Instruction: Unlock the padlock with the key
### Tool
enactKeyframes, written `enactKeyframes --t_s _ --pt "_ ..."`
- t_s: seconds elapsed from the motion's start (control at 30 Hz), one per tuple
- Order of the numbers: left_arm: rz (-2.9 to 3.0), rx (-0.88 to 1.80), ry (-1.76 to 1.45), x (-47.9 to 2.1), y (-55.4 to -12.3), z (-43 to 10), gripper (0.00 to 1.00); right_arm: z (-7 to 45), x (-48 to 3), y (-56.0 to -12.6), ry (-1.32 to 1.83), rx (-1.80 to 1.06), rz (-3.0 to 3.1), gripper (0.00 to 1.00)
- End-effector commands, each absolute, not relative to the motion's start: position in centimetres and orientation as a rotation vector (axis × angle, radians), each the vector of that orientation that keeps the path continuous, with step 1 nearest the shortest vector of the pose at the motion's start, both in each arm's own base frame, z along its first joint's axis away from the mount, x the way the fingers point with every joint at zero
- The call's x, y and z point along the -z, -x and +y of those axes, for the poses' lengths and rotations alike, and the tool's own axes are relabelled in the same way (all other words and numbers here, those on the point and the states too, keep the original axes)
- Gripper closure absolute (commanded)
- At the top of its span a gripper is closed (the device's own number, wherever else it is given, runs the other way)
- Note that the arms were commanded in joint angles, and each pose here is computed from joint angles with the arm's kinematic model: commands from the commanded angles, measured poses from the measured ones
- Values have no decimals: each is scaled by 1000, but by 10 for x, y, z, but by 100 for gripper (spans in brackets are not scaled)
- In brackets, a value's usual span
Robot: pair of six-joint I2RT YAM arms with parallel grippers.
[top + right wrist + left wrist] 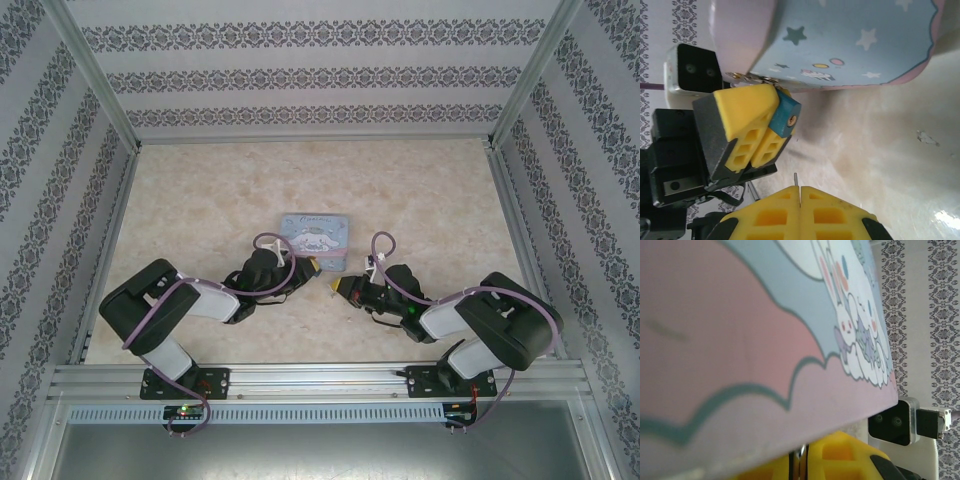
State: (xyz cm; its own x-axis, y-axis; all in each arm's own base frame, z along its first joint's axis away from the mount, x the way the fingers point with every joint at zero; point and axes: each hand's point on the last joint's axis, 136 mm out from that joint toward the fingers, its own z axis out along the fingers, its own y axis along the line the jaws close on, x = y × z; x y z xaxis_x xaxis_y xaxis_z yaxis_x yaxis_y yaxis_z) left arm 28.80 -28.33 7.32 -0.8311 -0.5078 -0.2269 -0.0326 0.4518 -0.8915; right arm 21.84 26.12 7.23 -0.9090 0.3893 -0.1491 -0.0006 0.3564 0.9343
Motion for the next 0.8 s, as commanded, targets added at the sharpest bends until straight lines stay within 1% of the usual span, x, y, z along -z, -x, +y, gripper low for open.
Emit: enactKeyframes --t_s 0.0,0.3,0.77 --pt "2135 1498 478 -94 -294 -288 100 268 -85 -228 -341 -1595 2215 100" --pt "2100 1545 546 -96 -296 -287 100 271 -79 -234 -381 -1600 2211 100" --pt "2100 1549 563 -95 -295 -286 100 276 -77 -242 -412 -1622 2189 100"
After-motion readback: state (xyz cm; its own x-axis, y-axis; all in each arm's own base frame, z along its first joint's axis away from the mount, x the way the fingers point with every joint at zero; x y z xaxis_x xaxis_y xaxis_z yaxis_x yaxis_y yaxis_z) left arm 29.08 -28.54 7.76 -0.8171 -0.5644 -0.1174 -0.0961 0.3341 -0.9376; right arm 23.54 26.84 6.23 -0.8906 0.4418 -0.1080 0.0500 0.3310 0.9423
